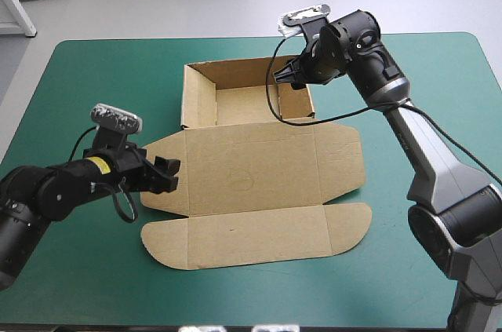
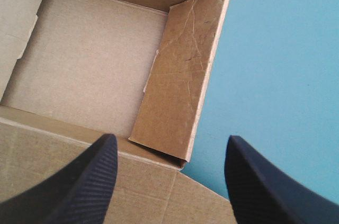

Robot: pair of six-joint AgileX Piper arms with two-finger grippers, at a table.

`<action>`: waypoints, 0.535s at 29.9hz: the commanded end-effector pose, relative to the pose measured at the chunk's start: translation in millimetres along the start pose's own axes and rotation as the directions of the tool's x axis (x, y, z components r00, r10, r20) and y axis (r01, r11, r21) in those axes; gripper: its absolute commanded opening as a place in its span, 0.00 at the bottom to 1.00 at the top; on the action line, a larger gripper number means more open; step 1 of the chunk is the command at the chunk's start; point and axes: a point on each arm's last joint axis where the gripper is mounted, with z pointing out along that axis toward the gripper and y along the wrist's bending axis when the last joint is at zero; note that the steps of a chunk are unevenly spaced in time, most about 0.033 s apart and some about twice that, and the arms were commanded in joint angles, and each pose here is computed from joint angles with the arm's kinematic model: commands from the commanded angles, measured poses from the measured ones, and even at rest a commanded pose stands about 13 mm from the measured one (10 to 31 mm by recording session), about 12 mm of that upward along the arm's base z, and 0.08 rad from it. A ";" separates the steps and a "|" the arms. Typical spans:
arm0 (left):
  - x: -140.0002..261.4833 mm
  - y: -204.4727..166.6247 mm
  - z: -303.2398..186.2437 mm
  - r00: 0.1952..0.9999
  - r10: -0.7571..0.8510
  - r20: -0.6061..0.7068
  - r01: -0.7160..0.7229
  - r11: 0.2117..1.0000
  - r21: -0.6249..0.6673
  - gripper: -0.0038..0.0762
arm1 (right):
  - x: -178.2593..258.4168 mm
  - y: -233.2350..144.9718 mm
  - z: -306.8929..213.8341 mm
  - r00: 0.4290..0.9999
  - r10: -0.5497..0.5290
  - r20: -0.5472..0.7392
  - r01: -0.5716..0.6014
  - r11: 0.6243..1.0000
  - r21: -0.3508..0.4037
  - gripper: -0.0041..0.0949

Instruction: Fold the box

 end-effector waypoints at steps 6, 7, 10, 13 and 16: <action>32.1 -3.6 -18.2 0.993 -0.033 0.111 0.033 0.999 0.006 0.68 | -6.1 -14.4 -51.8 0.992 -0.014 0.124 0.006 0.998 0.061 0.61; 35.4 -3.9 -20.1 0.993 -0.040 0.114 0.039 0.999 0.007 0.68 | -6.1 -14.4 -50.8 0.992 -0.014 0.123 0.006 0.998 0.063 0.61; 50.1 -4.4 -24.5 0.992 -0.045 0.121 0.044 0.999 0.006 0.68 | -7.6 -15.7 -45.1 0.992 -0.018 0.125 0.008 0.996 0.086 0.61; 65.2 -3.6 -24.3 0.989 -0.045 0.141 0.045 0.999 0.000 0.68 | -9.5 -16.0 -33.5 0.992 -0.006 0.123 -0.007 0.995 0.104 0.61; 79.2 -2.3 -21.4 0.986 -0.048 0.161 0.049 0.999 -0.007 0.68 | -11.5 -14.4 -17.4 0.993 0.005 0.120 -0.018 0.994 0.106 0.61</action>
